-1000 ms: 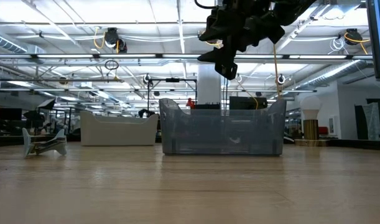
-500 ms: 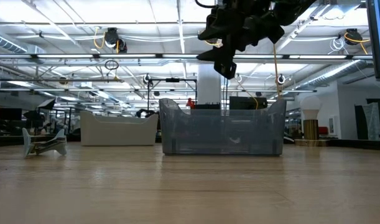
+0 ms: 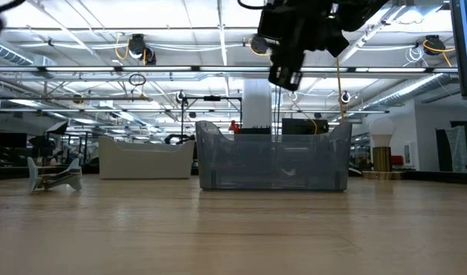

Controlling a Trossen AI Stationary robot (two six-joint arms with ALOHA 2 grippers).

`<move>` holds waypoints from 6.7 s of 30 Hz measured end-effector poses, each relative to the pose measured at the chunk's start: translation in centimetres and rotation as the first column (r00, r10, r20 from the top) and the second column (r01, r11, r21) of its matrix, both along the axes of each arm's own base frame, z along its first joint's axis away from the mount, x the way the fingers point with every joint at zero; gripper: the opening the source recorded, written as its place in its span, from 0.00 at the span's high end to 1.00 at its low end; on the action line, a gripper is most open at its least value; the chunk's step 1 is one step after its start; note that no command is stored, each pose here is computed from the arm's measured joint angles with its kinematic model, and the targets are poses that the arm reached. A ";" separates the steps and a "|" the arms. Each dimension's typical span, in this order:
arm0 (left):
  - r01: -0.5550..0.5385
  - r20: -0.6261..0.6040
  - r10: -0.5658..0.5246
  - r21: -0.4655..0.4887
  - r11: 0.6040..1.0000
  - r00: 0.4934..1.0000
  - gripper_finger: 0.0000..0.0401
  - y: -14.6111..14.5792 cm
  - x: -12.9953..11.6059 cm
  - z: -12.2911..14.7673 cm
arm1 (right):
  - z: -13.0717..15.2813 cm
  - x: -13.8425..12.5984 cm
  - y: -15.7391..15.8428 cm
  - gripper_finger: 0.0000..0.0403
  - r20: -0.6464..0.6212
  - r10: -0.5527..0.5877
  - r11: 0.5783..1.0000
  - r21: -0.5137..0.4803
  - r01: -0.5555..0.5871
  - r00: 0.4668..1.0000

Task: Pick and place Stapler, Stapler remover, tape
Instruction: Put the orange tape into the white bin

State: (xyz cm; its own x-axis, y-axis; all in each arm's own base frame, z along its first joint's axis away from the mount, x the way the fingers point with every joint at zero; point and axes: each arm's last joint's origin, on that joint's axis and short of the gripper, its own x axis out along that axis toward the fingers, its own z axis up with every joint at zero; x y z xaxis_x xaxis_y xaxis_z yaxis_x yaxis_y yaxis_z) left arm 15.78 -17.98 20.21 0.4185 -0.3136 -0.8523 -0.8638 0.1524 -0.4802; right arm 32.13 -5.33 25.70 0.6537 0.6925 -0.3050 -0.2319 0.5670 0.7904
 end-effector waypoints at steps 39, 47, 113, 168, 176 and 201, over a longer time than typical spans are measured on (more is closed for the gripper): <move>-0.455 0.604 -0.104 0.692 0.561 0.790 0.54 7.7 6.7 5.9 | 0.7 -19.5 18.7 0.58 -0.657 -0.047 0.904 -0.348 -0.248 0.752; -0.404 0.553 -0.168 0.754 0.518 0.816 0.54 8.1 6.9 5.9 | -5.4 -21.7 20.7 0.58 -0.718 -0.024 0.925 -0.280 -0.257 0.696; -0.039 0.067 -0.488 0.997 0.068 0.870 0.54 10.7 8.1 6.1 | -1.0 -10.9 7.8 0.93 0.037 -0.642 0.762 0.141 0.632 0.766; -0.194 -0.013 -0.743 0.962 -0.193 0.669 0.54 13.6 10.8 9.5 | -1.6 3.4 1.0 0.93 -0.042 -0.514 0.753 0.457 0.474 0.857; -0.198 -0.012 -0.767 0.963 -0.181 0.641 0.54 14.2 11.4 9.2 | -1.7 3.4 1.1 0.93 -0.050 -0.515 0.749 0.460 0.478 0.856; -0.127 -0.066 -0.816 0.977 -0.169 0.574 0.67 15.4 11.5 8.5 | -1.8 3.4 1.1 0.93 -0.104 -0.494 0.729 0.492 0.476 0.863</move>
